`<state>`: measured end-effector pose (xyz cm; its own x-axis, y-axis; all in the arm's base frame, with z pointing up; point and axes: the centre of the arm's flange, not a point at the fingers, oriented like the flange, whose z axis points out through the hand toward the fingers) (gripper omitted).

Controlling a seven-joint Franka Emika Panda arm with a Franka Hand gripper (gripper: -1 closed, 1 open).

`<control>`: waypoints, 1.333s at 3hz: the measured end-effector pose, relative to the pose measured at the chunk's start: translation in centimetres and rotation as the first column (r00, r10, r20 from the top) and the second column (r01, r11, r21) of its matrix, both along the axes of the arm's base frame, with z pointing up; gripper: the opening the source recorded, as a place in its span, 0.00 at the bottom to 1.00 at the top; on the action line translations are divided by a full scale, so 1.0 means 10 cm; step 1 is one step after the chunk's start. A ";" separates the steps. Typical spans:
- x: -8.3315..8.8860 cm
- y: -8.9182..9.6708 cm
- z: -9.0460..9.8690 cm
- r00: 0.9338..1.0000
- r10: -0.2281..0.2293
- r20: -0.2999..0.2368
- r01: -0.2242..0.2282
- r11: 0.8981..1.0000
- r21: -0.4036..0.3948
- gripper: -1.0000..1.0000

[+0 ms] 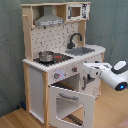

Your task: Play with the kitchen

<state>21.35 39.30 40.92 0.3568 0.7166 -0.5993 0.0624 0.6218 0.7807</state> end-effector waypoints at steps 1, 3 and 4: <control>0.14 -0.18 -0.06 0.999 0.017 -0.030 -0.018 0.999 -0.044 1.00; 0.29 -0.31 -0.25 0.988 0.097 -0.120 -0.113 0.985 -0.133 1.00; 0.44 -0.44 -0.37 0.980 0.104 -0.167 -0.131 0.979 -0.156 1.00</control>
